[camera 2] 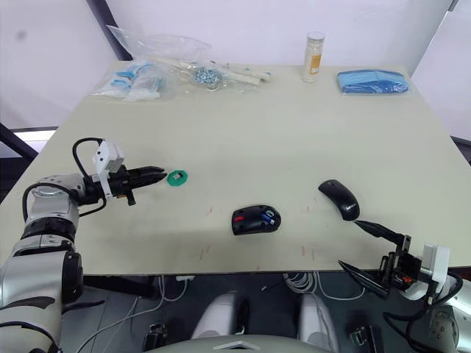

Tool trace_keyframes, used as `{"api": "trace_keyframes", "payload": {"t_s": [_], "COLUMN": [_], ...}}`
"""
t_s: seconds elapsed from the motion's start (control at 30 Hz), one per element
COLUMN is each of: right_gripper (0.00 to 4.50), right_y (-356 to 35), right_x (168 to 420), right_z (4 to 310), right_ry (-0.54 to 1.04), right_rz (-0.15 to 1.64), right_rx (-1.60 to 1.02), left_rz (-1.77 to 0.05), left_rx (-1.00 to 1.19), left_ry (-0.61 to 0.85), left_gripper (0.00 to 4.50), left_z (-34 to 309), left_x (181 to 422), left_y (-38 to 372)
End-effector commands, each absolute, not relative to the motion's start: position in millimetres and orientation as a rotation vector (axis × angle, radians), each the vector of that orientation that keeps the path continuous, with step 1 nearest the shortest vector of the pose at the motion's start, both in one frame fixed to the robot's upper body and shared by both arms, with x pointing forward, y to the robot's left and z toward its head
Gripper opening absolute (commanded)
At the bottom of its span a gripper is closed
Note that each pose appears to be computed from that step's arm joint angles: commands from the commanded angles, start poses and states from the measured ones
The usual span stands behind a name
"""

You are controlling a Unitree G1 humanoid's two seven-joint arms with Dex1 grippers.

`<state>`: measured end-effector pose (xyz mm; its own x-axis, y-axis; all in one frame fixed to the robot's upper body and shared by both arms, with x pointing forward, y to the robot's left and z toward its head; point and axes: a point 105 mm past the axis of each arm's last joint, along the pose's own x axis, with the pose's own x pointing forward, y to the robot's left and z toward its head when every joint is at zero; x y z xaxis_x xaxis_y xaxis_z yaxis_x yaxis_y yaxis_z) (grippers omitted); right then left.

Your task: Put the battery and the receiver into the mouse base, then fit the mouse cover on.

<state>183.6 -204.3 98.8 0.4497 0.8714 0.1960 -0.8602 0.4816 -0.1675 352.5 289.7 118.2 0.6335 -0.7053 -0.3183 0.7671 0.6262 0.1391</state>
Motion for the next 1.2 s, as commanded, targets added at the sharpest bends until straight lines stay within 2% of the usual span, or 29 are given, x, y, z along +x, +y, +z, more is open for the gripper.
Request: {"api": "trace_keyframes", "payload": {"t_s": [0.03, 0.53, 1.07, 1.2], "right_gripper": [4.5, 4.5, 4.5, 4.5], "right_y": [-204.5, -204.6, -205.4, -205.2], "right_x": [184.8, 180.8, 182.2, 182.3], "right_z": [104.5, 100.9, 100.9, 100.8], "right_ry": [-0.302, -0.291, -0.291, -0.292], "right_rz": [1.062, 1.062, 1.061, 1.06], "right_rx": [-0.067, -0.073, -0.077, -0.076], "left_rz": [-0.844, -0.795, -0.805, -0.779], "left_rx": [0.3, 0.342, 0.293, 0.329], "left_ry": [0.215, 0.239, 0.244, 0.235], "left_gripper": [0.81, 0.81, 0.81, 1.69], "left_z": [126.4, 120.2, 117.6, 117.0], "left_x": [354.7, 360.2, 360.9, 363.1], "left_y": [291.4, 292.7, 289.7, 291.0]}}
